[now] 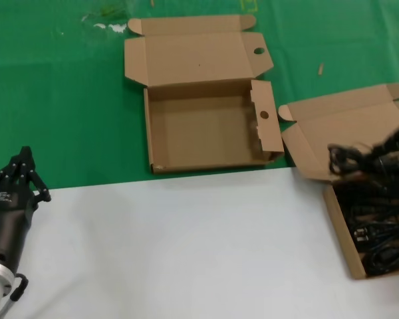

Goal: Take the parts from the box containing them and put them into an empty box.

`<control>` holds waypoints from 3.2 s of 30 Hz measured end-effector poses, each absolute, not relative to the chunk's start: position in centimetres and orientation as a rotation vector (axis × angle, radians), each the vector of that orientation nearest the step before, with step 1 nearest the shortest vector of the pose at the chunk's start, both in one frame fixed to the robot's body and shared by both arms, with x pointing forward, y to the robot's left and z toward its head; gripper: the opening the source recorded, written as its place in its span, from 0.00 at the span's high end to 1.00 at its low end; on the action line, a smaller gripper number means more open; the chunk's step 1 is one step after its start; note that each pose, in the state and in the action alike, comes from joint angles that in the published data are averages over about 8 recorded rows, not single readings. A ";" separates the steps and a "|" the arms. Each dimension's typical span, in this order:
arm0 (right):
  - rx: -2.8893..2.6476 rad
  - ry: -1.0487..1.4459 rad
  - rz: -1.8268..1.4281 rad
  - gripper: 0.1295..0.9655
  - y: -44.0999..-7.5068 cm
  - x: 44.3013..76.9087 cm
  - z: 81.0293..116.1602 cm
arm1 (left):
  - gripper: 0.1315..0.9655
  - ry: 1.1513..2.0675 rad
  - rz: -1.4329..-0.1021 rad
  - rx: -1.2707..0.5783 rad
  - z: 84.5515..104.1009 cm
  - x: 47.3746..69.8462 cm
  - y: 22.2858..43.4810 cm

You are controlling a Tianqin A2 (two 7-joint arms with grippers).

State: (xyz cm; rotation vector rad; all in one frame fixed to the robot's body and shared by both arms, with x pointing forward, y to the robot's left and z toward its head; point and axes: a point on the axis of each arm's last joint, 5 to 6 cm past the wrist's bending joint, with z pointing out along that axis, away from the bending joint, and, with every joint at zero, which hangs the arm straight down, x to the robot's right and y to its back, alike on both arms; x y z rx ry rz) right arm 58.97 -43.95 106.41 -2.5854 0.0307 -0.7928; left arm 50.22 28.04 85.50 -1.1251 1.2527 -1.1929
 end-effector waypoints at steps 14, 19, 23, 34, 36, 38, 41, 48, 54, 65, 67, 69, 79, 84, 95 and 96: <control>-2.361 -0.132 -0.859 0.90 -32.9 62.3 113.5 | 0.99 1.253 -1.193 -1.125 85.5 50.2 28.0; -2.322 -0.169 -0.867 0.90 -29.1 65.1 112.2 | 0.99 1.253 -1.193 -1.125 85.5 50.2 28.0; -2.328 -0.199 -0.879 0.90 -26.8 67.7 110.2 | 0.99 1.253 -1.193 -1.125 85.5 50.2 28.0; -2.367 -0.251 -0.890 0.90 -23.4 73.1 104.3 | 0.99 1.253 -1.193 -1.125 85.5 50.2 28.0; -2.368 -0.252 -0.894 0.90 -23.0 73.7 103.4 | 0.99 1.253 -1.193 -1.125 85.5 50.2 28.0; -2.367 -0.250 -0.898 0.90 -22.6 74.2 102.6 | 0.99 1.253 -1.193 -1.125 85.5 50.2 28.0; -2.365 -0.244 -0.903 0.89 -22.1 74.8 101.7 | 0.99 1.253 -1.193 -1.125 85.5 50.2 28.0; -2.350 -0.218 -0.915 0.86 -21.4 75.3 100.4 | 0.99 1.253 -1.193 -1.125 85.5 50.2 28.0; -2.310 -0.181 -0.943 0.81 -21.7 75.1 101.0 | 0.99 1.253 -1.193 -1.125 85.5 50.2 28.0; -2.111 -0.091 -1.033 0.61 -24.3 71.7 104.4 | 0.99 1.253 -1.193 -1.125 85.5 50.2 28.0; -2.053 -0.061 -1.062 0.55 -24.8 70.7 104.8 | 0.99 1.253 -1.193 -1.125 85.5 50.2 28.0; -1.991 -0.024 -1.091 0.53 -25.3 69.6 105.1 | 0.99 1.253 -1.193 -1.125 85.5 50.2 28.0; -1.840 0.080 -1.136 0.26 -25.8 66.4 104.6 | 0.99 1.253 -1.193 -1.125 85.5 50.2 28.0; -1.807 0.116 -1.137 0.15 -25.6 66.0 103.5 | 0.98 1.253 -1.193 -1.125 85.5 50.2 28.0; -1.711 0.239 -1.144 0.05 -25.4 64.5 100.3 | 0.94 1.253 -1.193 -1.125 85.5 50.2 28.0; -1.702 0.252 -1.145 0.04 -25.4 64.4 100.0 | 0.93 1.253 -1.193 -1.125 85.5 50.2 28.0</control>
